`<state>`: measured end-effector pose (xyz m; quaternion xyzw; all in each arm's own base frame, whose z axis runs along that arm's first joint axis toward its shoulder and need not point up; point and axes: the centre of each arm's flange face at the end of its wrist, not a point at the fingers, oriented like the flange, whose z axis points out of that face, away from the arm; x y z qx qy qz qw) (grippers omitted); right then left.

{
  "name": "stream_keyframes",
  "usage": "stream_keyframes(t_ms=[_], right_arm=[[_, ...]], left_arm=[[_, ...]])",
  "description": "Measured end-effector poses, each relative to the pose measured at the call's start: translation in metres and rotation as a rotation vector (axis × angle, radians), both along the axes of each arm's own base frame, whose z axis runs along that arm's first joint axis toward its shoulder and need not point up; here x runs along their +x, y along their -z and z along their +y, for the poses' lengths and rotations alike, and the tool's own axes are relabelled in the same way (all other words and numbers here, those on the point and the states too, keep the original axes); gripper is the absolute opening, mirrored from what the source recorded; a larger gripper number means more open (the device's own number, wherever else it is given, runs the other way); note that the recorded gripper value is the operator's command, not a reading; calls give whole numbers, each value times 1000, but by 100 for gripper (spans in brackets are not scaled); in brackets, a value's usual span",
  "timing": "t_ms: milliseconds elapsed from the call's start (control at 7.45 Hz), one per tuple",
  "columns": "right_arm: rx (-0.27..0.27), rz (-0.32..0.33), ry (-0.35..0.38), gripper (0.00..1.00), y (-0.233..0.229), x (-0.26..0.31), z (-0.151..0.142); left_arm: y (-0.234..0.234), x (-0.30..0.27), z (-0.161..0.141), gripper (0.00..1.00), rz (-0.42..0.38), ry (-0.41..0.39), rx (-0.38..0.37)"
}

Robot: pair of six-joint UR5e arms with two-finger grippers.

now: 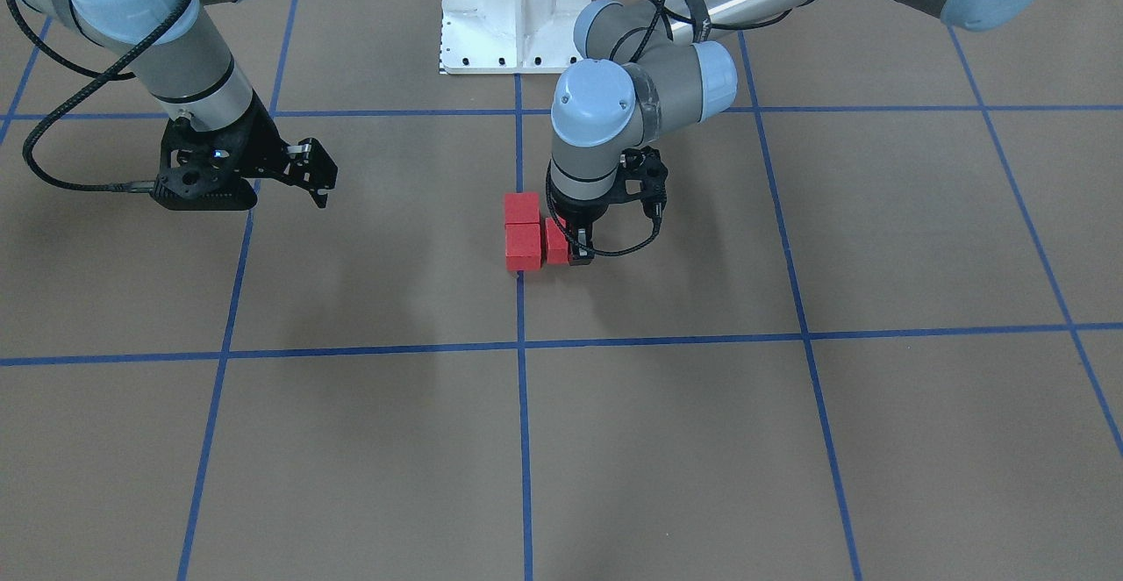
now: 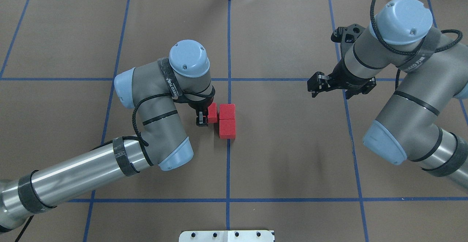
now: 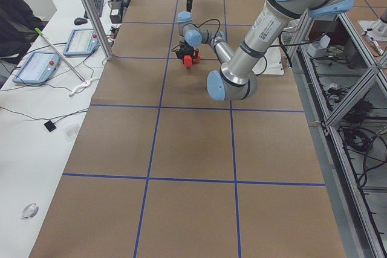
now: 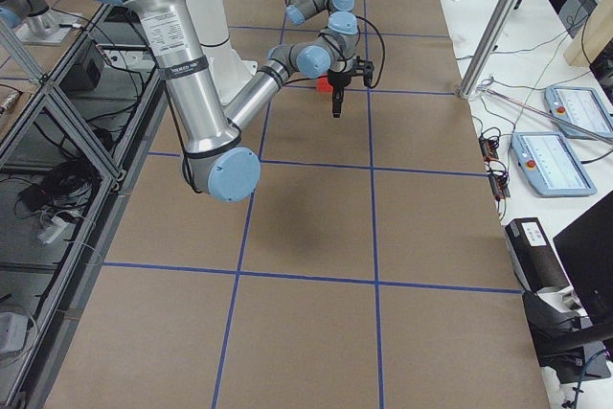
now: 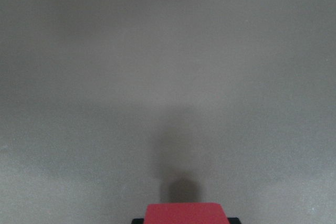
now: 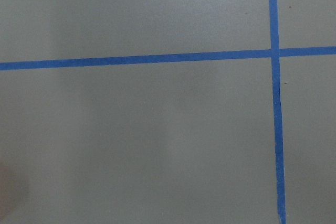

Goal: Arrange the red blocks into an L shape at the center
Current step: 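Lower the cube beside the far center cube, on the left gripper's side, then hold the cube in place and adjust it against the center cubes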

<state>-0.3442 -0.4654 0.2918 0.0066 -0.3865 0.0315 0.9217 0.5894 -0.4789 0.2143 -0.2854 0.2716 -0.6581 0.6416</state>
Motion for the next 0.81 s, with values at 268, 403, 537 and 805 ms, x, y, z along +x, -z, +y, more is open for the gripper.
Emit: stream_keyframes(t_ms=[268,403,537,805], right_arm=[[0,0,-1,100,0,1,0],[0,0,-2,100,0,1,0],[0,0,-2,100,0,1,0],[0,0,-2,100,0,1,0]], left_arm=[[0,1,0,0,3,-2,3],[0,1,0,0,2,-1,2],[-1,2,-1,0,3,-1,2],[-1,4,-2,0,7,-1,5]])
